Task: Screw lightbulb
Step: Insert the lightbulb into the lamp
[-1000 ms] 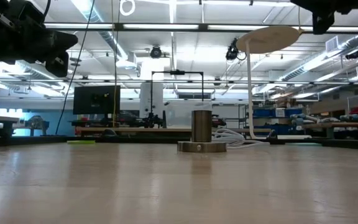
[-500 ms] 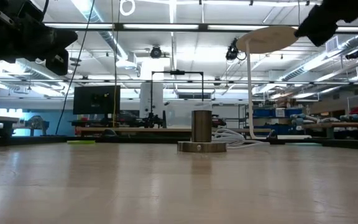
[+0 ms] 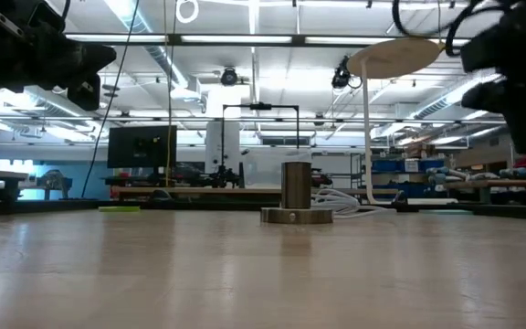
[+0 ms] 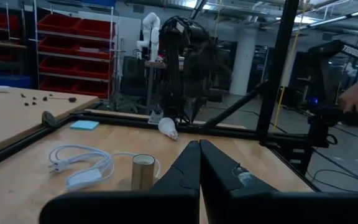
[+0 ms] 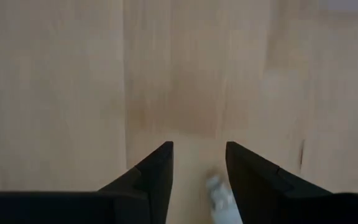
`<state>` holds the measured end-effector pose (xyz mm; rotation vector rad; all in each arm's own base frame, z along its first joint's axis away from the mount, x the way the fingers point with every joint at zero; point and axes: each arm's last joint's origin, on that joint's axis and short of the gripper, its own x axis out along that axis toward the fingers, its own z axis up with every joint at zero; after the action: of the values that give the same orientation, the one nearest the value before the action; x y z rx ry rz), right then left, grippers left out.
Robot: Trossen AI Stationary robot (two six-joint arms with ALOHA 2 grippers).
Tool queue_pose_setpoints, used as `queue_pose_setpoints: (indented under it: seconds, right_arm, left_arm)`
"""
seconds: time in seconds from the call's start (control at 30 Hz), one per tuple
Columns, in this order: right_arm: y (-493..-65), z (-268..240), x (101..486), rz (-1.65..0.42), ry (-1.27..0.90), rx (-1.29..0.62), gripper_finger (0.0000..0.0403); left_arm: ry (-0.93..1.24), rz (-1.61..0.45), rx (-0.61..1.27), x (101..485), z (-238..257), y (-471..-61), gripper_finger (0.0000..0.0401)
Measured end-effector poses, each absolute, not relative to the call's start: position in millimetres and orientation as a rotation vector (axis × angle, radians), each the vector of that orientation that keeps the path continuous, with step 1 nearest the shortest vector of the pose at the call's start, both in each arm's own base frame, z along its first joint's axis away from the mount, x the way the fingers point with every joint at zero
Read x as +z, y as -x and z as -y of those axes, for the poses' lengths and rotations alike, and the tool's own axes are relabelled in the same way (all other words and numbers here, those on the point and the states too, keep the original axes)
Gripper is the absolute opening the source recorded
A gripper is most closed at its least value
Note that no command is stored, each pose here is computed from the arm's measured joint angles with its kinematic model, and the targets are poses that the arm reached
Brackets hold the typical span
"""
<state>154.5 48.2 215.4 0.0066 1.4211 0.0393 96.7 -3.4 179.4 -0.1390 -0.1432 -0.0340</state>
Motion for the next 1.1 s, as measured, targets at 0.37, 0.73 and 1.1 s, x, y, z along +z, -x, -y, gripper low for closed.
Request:
queue_pose_setpoints:
  seconds: [0.37, 0.73, 1.1]
  right_arm:
    - [-166, -52, 181, -1.741, 0.160, 0.088, 0.0197]
    - [-178, -54, 149, -1.925, 0.246, 0.010, 0.0232]
    - [-182, -56, 134, -1.990, 0.264, -0.003, 0.0217]
  left_arm:
    - [0.139, 0.142, -0.034, 179, 3, -97, 0.0006]
    - [0.139, 0.141, -0.034, 179, 3, -97, 0.0006]
    - [0.139, 0.140, -0.034, 179, 3, -97, 0.0006]
